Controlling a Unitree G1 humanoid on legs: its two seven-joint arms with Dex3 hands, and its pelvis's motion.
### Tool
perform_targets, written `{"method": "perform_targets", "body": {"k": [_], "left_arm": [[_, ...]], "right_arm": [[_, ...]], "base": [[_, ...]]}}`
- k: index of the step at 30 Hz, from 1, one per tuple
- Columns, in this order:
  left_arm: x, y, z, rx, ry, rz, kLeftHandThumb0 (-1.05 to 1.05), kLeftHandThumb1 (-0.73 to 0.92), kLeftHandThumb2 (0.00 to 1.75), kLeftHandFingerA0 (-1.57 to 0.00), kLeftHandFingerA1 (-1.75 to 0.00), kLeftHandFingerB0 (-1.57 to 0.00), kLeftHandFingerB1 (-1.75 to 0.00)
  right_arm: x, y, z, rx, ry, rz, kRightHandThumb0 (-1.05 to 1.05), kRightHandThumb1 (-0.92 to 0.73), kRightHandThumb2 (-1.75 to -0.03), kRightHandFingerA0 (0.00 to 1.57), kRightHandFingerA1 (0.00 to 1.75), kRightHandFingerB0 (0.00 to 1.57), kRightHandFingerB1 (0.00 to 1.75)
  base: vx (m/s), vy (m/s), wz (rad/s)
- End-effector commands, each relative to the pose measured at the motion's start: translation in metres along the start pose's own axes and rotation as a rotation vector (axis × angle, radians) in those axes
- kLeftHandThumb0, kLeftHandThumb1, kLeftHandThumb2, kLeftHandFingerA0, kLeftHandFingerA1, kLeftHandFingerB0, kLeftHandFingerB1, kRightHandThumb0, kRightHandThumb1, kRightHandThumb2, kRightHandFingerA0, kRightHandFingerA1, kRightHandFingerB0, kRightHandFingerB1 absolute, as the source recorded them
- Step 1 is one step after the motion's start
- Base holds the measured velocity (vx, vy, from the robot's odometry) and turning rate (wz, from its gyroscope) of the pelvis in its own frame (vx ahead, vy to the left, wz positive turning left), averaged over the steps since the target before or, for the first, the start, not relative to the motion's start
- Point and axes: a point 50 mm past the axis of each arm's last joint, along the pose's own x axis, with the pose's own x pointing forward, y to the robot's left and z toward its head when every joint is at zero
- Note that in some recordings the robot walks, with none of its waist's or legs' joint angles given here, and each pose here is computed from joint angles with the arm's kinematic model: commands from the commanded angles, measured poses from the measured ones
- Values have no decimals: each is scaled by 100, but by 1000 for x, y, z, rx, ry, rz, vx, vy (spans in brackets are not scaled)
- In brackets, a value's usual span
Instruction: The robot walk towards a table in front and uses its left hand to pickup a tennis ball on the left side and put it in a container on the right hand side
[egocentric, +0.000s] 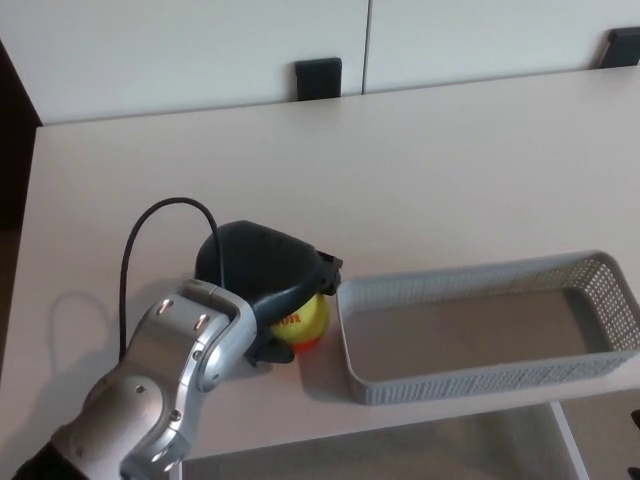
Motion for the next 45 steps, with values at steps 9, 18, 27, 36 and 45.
{"method": "perform_targets", "body": {"k": [9, 18, 27, 36, 45], "left_arm": [[-15, 22, -26, -24, 33, -68, -37, 78, 64, -97, -52, -79, -48], [-14, 11, -24, -36, 14, -268, 9, 47, 55, -71, -47, -70, -46], [-17, 17, -23, -33, -20, -117, 10, 51, 56, -82, -55, -73, -51], [-44, 56, -6, -71, -145, 105, -4, 44, 53, -89, -56, -85, -55], [-68, 102, 17, -118, -271, 306, -4, 45, 58, -91, -58, -91, -59]], "right_arm": [[0, -7, -2, -14, 19, -8, -33, -66, -59, 59, 48, 43, 39], [-1, -7, -3, -21, 21, -7, -34, -66, -60, 59, 48, 43, 40], [1, -10, 1, -27, 17, -9, -34, -67, -59, 62, 49, 45, 40], [-3, -7, -6, -22, 30, 2, -33, -67, -59, 61, 49, 48, 41], [-2, -8, -5, -45, 22, 10, -35, -67, -59, 59, 49, 48, 41]], "base": [[0, 0, 0], [0, 0, 0], [0, 0, 0], [0, 0, 0], [0, 0, 0]]}}
